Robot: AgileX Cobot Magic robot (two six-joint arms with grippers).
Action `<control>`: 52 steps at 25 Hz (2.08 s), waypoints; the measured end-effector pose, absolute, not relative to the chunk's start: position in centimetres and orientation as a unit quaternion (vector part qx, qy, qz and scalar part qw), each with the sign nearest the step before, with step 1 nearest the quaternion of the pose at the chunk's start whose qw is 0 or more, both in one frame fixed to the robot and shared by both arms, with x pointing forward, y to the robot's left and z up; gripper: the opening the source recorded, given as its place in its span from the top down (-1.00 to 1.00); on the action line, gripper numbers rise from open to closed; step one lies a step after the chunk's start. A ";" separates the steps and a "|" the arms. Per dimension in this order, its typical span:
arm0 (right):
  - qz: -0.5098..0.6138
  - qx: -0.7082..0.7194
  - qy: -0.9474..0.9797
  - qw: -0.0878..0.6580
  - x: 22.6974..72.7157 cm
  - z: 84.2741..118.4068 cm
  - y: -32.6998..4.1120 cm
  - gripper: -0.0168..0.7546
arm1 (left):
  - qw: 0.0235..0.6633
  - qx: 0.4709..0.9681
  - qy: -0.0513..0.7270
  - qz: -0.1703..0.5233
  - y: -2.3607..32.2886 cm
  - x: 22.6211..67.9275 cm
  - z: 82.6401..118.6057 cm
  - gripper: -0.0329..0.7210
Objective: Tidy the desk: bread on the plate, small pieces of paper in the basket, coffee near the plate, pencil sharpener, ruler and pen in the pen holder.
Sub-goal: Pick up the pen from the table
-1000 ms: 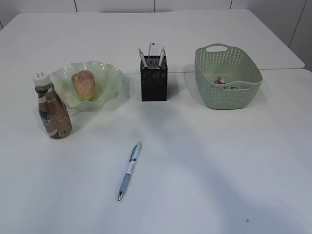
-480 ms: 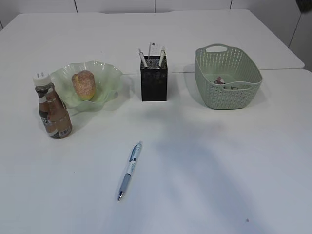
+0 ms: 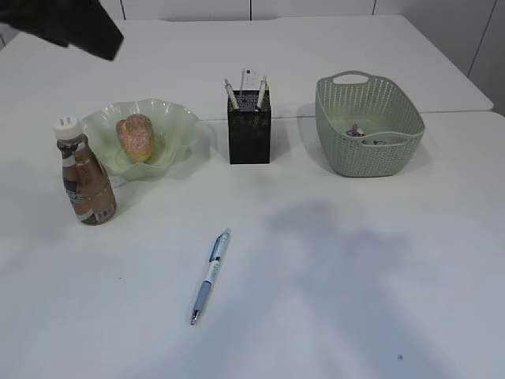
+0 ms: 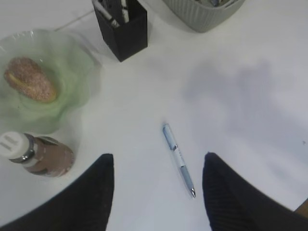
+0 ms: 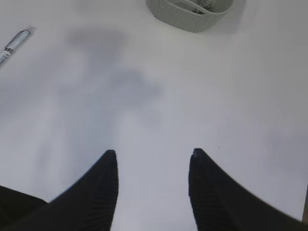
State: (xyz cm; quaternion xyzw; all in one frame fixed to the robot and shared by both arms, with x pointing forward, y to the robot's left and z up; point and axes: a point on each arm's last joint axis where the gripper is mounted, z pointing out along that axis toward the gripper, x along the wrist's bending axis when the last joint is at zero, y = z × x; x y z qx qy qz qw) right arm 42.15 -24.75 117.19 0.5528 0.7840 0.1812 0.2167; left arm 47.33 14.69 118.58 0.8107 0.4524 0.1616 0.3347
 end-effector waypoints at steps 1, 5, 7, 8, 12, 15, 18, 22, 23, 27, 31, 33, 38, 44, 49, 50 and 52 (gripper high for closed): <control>0.182 0.552 0.783 0.221 42.0 117.3 -24.9 -0.05 | 0.326 0.811 0.461 0.156 14.2 47.8 118.0 -0.19; 0.182 0.551 0.781 0.229 41.6 117.5 -25.1 -0.05 | 0.277 0.808 0.507 0.116 12.5 49.9 114.6 -0.19; 0.178 0.552 0.783 0.226 41.6 117.2 -25.1 -0.05 | 0.240 0.814 0.520 0.098 11.8 51.0 112.6 -0.19; 0.176 0.552 0.783 0.225 41.6 117.0 -25.1 -0.05 | 0.222 0.817 0.525 0.089 11.5 51.4 111.6 -0.19; 0.151 0.552 0.788 0.225 41.5 115.8 -25.4 -0.05 | 0.174 0.825 0.535 0.062 10.3 53.0 108.0 -0.19; 0.137 0.553 0.792 0.220 41.0 114.7 -25.7 -0.05 | 0.169 0.823 0.541 0.044 9.4 53.9 106.1 -0.19; 0.127 0.552 0.794 0.219 39.5 113.4 -26.3 -0.05 | 0.172 0.825 0.537 0.041 8.4 54.2 104.9 -0.19; 0.142 0.546 0.792 0.234 37.9 112.3 -26.9 -0.05 | 0.174 0.833 0.523 0.035 6.8 54.0 104.0 -0.19; 0.147 0.547 0.790 0.236 37.8 112.1 -26.9 -0.05 | 0.177 0.835 0.520 0.035 6.5 53.8 103.9 -0.19; 0.183 0.542 0.779 0.256 37.0 110.8 -27.1 -0.05 | 0.190 0.834 0.516 0.037 5.9 53.7 103.9 -0.19; 0.216 0.539 0.775 0.249 36.3 108.9 -26.9 -0.05 | 0.192 0.829 0.524 0.035 5.8 53.7 103.8 -0.19; 0.219 0.540 0.775 0.245 36.1 108.4 -26.8 -0.05 | 0.189 0.829 0.526 0.034 5.7 53.8 103.6 -0.19; 0.245 0.537 0.770 0.243 34.9 105.9 -26.9 -0.05 | 0.174 0.829 0.531 0.026 5.4 54.2 102.1 -0.19; 0.288 0.524 0.753 0.274 32.8 105.3 -27.7 -0.05 | 0.144 0.830 0.539 0.009 4.8 54.8 99.3 -0.19; 0.289 0.522 0.753 0.278 32.3 104.5 -27.9 -0.05 | 0.121 0.827 0.549 -0.003 4.4 55.1 97.1 -0.19; 0.290 0.522 0.752 0.279 32.3 104.4 -27.9 -0.05 | 0.116 0.827 0.550 -0.005 4.4 55.2 96.6 -0.19; 0.294 0.521 0.751 0.281 32.3 104.5 -27.9 -0.05 | 0.107 0.825 0.555 -0.008 4.3 55.3 95.8 -0.19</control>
